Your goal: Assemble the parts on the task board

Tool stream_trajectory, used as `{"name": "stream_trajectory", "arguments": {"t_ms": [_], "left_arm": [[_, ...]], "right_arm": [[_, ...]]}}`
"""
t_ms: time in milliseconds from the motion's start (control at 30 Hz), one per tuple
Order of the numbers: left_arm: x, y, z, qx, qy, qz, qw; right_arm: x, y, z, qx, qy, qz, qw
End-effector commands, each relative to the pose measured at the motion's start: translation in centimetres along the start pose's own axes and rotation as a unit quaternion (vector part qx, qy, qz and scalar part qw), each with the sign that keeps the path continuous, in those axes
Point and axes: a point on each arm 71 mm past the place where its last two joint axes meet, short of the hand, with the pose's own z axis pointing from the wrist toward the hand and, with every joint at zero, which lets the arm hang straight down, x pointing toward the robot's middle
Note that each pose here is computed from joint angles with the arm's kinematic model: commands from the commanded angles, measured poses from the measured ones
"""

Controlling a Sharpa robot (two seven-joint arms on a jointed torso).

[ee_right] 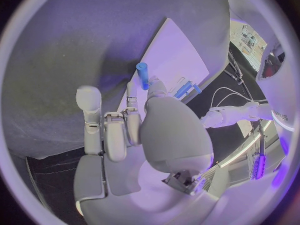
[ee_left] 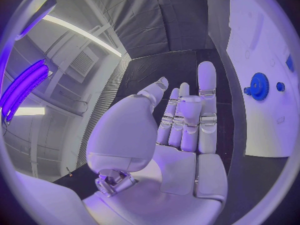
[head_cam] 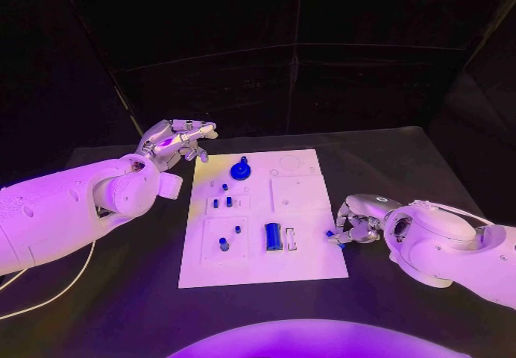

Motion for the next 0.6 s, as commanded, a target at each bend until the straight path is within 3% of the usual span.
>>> {"name": "stream_trajectory", "arguments": {"t_ms": [33, 600], "left_arm": [[0.04, -0.13, 0.03, 0.002, 0.004, -0.003, 1.0], [0.05, -0.11, 0.04, 0.001, 0.005, -0.003, 1.0]], "right_arm": [[0.0, 0.4, 0.1, -0.007, -0.001, -0.013, 1.0], [0.0, 1.5, 0.6, -0.029, -0.014, -0.089, 0.996]]}}
